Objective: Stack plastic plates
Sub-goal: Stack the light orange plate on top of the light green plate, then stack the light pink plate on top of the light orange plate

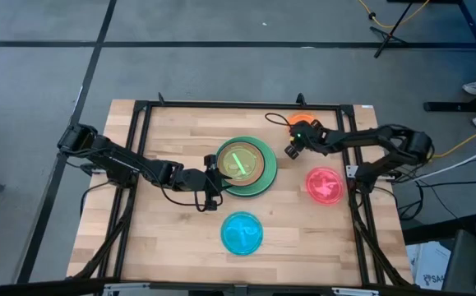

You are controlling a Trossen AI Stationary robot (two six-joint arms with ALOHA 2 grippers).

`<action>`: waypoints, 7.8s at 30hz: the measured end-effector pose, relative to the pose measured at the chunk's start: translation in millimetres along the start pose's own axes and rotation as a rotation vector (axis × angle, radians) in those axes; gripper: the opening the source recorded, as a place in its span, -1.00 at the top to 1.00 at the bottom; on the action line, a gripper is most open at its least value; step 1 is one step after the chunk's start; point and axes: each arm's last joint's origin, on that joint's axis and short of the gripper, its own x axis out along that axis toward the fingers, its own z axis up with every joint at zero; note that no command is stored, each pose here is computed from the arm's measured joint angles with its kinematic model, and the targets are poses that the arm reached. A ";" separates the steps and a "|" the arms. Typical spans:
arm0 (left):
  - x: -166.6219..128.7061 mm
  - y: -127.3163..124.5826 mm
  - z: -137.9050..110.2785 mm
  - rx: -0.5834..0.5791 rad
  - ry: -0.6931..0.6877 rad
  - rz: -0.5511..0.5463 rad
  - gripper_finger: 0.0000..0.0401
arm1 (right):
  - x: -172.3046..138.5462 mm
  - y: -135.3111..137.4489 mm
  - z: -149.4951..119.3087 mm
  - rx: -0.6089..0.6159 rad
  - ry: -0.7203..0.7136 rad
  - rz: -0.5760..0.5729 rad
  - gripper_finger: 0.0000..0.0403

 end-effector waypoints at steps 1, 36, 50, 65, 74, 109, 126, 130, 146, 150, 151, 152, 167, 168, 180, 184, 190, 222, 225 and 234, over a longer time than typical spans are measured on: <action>0.0 0.0 0.0 0.000 0.000 0.000 0.47 | 1.8 0.6 -0.3 -0.008 0.001 0.001 0.27; 0.1 -0.1 -0.2 -0.001 0.001 0.000 0.47 | 18.4 5.7 0.4 -0.106 -0.035 -0.075 0.99; 0.1 0.0 -0.1 0.001 0.001 0.000 0.47 | -27.2 40.1 21.6 -0.262 -0.323 -0.022 1.00; 0.2 -0.1 -0.1 0.001 0.001 -0.001 0.47 | -88.3 89.5 28.3 -0.520 -0.699 0.363 1.00; -0.8 -2.6 0.7 0.002 -0.007 -0.010 0.47 | -96.9 97.7 29.2 -0.578 -0.789 0.599 1.00; -12.4 -24.4 14.4 0.112 -0.150 -0.019 0.47 | -49.0 143.3 39.6 -0.628 -0.671 0.744 1.00; -12.3 -24.4 14.3 0.111 -0.150 -0.019 0.47 | -44.1 142.7 35.7 -0.526 -0.564 0.721 0.71; -12.3 -24.4 14.3 0.110 -0.150 -0.019 0.47 | -46.2 141.2 35.7 -0.510 -0.532 0.725 0.48; -12.5 -24.9 13.6 0.104 -0.144 -0.025 0.47 | -118.1 104.4 62.1 -0.595 -0.101 0.684 0.33; -12.5 -25.0 13.5 0.088 -0.144 -0.029 0.47 | -134.4 87.4 52.8 -0.570 0.021 0.666 0.33; -12.5 -25.0 13.4 0.088 -0.143 -0.029 0.47 | -137.8 83.5 50.2 -0.553 0.042 0.662 0.33; -12.5 -25.1 13.4 0.088 -0.143 -0.029 0.47 | -141.1 79.6 47.6 -0.539 0.065 0.657 0.33; -12.4 -24.7 13.8 0.086 -0.148 -0.029 0.47 | -165.0 77.9 5.1 -0.394 0.292 0.636 0.33; -12.4 -24.7 13.9 0.086 -0.148 -0.029 0.47 | -168.0 81.1 2.3 -0.391 0.296 0.637 0.33; -12.5 -24.7 14.5 0.083 -0.154 -0.028 0.47 | -179.7 108.3 -31.0 -0.213 0.388 0.385 0.33; -12.5 -24.7 14.5 0.083 -0.154 -0.028 0.47 | -171.1 116.0 -38.0 -0.195 0.416 0.281 0.33; -12.5 -24.7 14.5 0.083 -0.154 -0.028 0.47 | -155.4 127.6 -43.8 -0.204 0.466 0.206 0.33; -12.5 -24.6 14.6 0.082 -0.155 -0.028 0.47 | -104.0 148.4 -61.0 -0.228 0.585 -0.035 0.55; -12.5 -24.7 14.5 0.082 -0.154 -0.028 0.47 | -102.5 149.7 -61.7 -0.251 0.589 -0.033 0.72; -12.5 -24.6 14.5 0.082 -0.153 -0.027 0.47 | -101.3 149.0 -61.9 -0.331 0.554 -0.047 0.97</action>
